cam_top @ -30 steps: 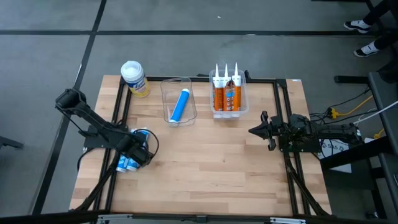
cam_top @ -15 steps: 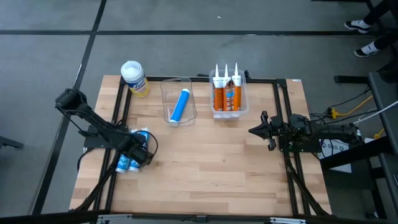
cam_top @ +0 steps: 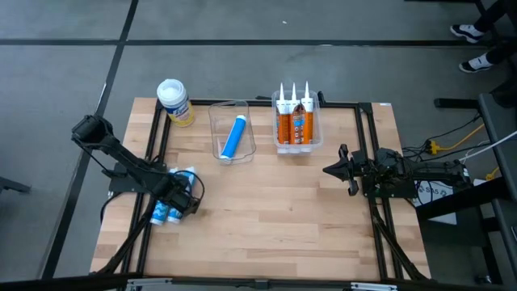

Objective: Pick & place silicon tubes, Sealant and Lysol wipes
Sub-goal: Put the right blue sealant into the left transparent bin

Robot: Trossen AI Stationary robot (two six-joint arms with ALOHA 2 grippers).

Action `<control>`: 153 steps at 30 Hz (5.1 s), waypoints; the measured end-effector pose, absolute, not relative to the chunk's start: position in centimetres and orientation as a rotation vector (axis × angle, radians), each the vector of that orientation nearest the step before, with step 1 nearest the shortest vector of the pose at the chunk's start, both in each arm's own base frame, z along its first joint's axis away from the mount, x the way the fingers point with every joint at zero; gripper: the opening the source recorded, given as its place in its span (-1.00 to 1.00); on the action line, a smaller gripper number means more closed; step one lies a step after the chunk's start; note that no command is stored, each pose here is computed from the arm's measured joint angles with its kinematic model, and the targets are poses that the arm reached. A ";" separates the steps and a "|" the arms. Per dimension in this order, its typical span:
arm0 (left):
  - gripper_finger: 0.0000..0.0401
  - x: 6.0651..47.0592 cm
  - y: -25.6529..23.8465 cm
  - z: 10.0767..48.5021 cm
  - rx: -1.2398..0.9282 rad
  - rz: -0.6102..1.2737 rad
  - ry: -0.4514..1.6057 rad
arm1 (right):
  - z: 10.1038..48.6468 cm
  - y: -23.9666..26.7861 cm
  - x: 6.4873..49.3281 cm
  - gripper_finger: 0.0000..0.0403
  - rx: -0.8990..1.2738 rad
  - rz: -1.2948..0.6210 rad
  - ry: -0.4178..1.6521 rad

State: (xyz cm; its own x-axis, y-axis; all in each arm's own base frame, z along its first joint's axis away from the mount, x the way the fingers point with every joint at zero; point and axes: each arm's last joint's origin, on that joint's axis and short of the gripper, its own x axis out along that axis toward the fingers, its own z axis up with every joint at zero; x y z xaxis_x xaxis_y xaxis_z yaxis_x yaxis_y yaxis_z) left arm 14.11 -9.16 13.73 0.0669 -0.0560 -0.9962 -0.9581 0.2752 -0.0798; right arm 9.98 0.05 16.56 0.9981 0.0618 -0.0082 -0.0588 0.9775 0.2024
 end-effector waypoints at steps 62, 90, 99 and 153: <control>0.07 18.5 -8.6 25.0 -1.329 0.307 0.151 | 16.6 0.1 10.0 -0.94 0.202 0.061 0.014; 0.07 20.7 -3.5 38.1 -0.685 -0.125 -0.303 | 16.6 0.1 10.0 -0.94 0.203 0.061 0.014; 0.07 20.6 -3.6 41.2 -0.484 -0.245 -0.368 | 16.6 0.1 10.0 -0.94 0.203 0.061 0.014; 0.07 20.1 -5.4 46.8 0.120 -0.826 -0.645 | 16.6 0.1 10.0 -0.94 0.202 0.061 0.014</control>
